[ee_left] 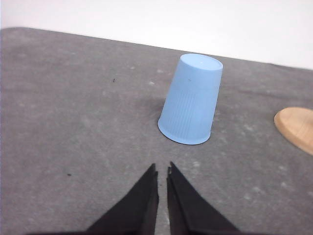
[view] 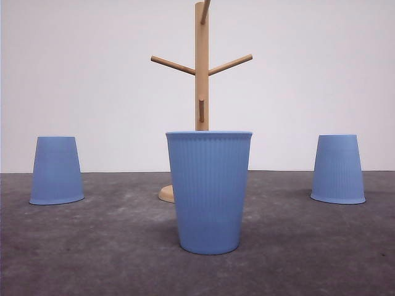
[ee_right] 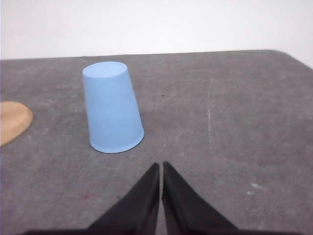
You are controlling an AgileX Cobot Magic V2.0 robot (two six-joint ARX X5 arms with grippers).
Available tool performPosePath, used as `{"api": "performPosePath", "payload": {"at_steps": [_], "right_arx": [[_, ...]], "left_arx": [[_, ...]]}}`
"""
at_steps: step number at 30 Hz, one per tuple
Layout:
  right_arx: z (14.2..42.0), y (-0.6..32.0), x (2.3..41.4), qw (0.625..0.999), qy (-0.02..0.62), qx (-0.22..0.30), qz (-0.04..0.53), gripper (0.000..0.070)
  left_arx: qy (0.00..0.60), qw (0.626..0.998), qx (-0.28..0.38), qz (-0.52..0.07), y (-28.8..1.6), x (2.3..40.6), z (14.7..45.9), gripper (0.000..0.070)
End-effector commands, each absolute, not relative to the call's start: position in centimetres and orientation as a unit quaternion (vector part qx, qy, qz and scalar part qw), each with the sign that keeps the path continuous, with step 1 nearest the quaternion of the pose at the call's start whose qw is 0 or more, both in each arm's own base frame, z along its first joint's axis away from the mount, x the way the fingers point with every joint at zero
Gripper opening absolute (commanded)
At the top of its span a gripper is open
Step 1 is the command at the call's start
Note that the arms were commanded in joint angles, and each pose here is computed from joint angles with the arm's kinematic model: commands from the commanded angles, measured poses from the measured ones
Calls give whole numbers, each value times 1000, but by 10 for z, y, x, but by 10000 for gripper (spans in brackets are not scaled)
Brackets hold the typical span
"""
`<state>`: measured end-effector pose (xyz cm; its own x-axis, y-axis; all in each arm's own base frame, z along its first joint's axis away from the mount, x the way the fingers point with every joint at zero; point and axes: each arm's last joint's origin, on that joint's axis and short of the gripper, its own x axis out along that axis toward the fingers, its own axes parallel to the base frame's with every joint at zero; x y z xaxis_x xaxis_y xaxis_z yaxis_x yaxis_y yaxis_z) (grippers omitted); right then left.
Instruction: Place three cups
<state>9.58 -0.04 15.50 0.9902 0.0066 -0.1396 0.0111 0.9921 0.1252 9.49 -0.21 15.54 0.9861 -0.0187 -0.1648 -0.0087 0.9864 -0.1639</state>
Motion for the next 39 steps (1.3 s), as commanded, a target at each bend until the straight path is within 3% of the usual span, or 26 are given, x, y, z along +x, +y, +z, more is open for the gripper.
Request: {"api": "performPosePath", "payload": {"at_steps": [1,6,10,15,21,30,39], "right_arx": [[167,0,94,993,55,102,2,7],[201,1,89,989,54,134,17,6],[234,1,92,988,54,140,20,6],[270,3,108,987,102,114,55,6],[301,4,144,976,187,78,75,6],[308,4,205,959,261,64,86,6],[297,5,218,947,296,53,109,7]], "left_arx": [[68,991,-119,0,-2,93,168,11],[32,983,-180,6,-1,89,212,12],[32,983,-182,6,-2,95,252,11],[103,987,-124,-4,-3,124,290,12],[220,972,-73,-23,-9,178,307,13],[291,954,-48,-42,-21,234,309,16],[302,952,-17,-58,-25,236,310,19]]}}
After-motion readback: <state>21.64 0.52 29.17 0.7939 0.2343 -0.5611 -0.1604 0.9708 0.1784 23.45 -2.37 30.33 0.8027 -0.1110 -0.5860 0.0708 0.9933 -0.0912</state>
